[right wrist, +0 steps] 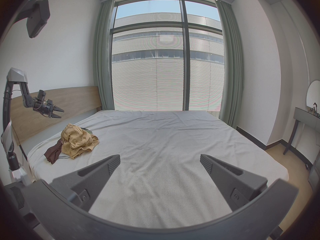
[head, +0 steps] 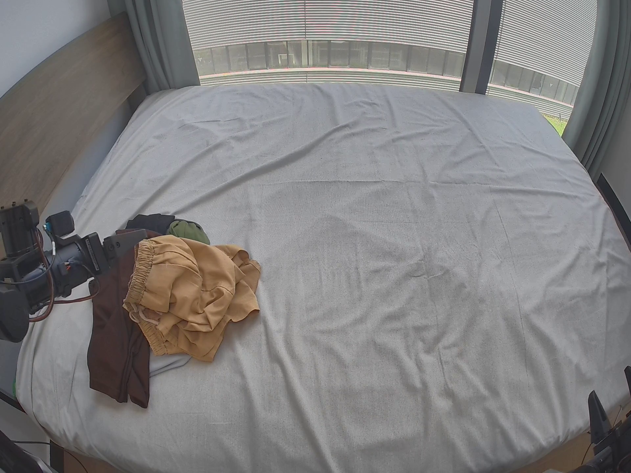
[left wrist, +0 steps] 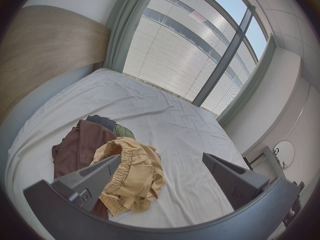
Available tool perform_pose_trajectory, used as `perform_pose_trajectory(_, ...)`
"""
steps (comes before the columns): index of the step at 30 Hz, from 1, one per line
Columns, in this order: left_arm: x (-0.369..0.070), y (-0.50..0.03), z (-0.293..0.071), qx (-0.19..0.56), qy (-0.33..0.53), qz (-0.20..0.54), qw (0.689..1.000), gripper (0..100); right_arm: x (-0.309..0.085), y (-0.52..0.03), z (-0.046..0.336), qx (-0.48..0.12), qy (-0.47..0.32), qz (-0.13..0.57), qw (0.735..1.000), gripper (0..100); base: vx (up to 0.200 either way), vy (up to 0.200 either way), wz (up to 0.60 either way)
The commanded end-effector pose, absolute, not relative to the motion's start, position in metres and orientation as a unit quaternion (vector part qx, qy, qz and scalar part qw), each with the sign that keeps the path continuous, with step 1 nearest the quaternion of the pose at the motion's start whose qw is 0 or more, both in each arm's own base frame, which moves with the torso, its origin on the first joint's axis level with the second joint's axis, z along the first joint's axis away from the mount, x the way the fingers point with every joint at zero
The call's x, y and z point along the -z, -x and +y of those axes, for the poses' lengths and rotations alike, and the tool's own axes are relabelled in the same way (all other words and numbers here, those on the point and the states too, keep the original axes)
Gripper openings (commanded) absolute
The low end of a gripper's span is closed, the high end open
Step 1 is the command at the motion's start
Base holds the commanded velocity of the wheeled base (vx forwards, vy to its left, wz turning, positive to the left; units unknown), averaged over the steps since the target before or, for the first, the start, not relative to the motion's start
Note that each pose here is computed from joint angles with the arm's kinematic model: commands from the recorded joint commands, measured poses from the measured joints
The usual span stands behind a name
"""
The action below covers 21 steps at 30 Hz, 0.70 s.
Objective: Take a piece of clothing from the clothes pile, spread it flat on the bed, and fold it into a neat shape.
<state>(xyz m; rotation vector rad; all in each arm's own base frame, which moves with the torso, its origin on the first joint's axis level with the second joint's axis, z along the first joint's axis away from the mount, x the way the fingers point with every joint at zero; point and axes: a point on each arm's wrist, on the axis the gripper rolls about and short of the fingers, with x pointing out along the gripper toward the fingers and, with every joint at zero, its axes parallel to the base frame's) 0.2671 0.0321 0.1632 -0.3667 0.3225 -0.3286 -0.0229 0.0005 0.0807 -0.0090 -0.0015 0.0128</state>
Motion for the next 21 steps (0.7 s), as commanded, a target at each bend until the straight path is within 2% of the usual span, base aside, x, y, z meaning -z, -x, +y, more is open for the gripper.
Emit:
perform_pose_trajectory(1,-0.133,-0.288,0.04,0.153,0.199,0.189,0.949,100,-0.075,0.023,0.0,-0.006,0.005,0.0,1.0,100,0.0,0.0,0.0)
perform_pose_trajectory(21,-0.098,-0.32,0.044,0.149,0.214,0.21,0.942,100,-0.075,0.023,0.001,-0.005,0.005,0.0,1.0,100,0.0,0.0,0.0)
